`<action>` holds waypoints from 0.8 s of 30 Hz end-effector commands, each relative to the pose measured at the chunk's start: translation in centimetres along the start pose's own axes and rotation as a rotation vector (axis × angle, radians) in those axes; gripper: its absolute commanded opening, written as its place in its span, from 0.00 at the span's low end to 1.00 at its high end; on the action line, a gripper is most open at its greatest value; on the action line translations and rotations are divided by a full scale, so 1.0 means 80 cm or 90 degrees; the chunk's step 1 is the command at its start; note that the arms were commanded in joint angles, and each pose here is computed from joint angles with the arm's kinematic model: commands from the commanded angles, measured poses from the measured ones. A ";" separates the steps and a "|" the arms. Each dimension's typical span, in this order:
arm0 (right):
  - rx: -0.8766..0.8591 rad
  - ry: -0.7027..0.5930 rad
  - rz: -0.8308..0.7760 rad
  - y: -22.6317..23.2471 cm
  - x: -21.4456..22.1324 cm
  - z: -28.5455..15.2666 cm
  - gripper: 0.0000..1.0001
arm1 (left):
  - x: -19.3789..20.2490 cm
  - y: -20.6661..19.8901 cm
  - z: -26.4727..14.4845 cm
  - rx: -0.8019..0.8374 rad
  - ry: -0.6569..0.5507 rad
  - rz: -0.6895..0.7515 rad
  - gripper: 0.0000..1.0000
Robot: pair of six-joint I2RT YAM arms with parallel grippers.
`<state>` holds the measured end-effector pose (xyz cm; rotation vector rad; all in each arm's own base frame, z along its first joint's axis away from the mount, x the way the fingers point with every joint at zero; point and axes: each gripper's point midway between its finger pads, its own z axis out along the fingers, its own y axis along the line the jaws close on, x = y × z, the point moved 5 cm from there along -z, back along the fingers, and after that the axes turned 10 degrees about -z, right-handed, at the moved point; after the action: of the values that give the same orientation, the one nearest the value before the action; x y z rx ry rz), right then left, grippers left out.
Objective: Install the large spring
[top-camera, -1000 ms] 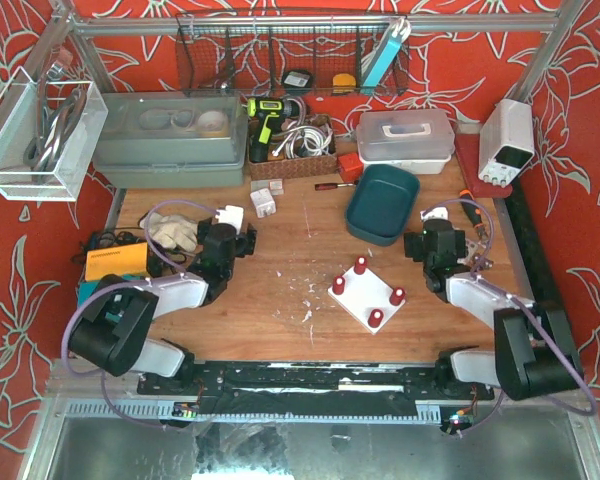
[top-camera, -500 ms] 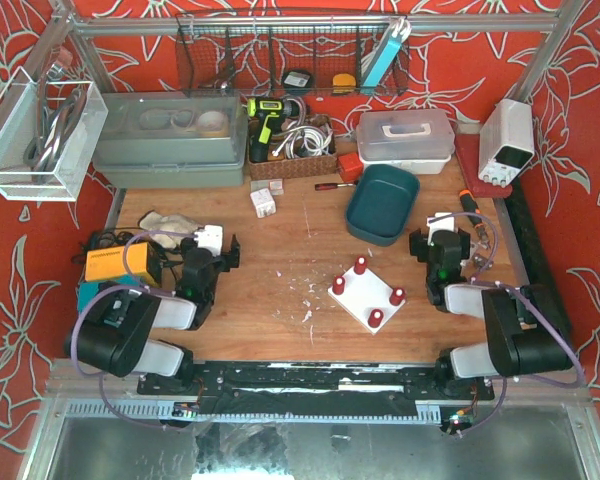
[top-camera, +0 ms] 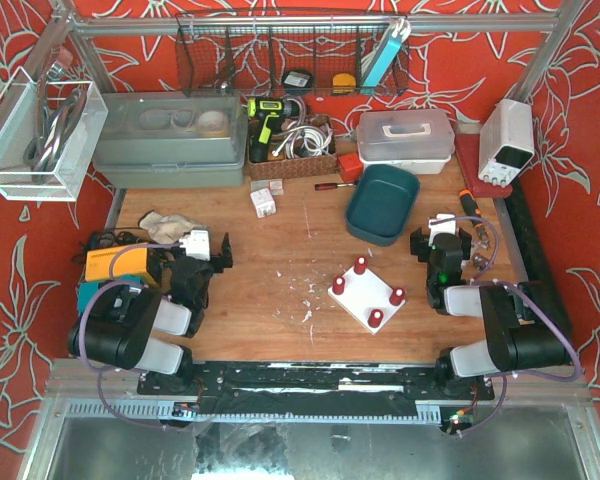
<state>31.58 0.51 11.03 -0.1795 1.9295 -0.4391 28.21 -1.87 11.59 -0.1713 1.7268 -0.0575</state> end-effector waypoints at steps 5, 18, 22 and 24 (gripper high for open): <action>0.004 -0.013 0.016 -0.003 -0.005 -0.001 0.99 | -0.017 0.004 0.008 -0.005 -0.028 -0.032 1.00; 0.005 -0.013 0.016 -0.003 -0.005 0.000 0.99 | -0.017 0.003 0.008 -0.004 -0.028 -0.032 1.00; 0.005 -0.013 0.016 -0.003 -0.005 0.000 0.99 | -0.017 0.003 0.008 -0.004 -0.028 -0.032 1.00; 0.005 -0.013 0.015 -0.003 -0.005 0.000 0.99 | -0.016 0.003 0.008 -0.004 -0.027 -0.032 1.00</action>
<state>31.62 0.52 11.15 -0.1773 1.9234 -0.4382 28.75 -1.49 12.04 -0.2076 1.7122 -0.0778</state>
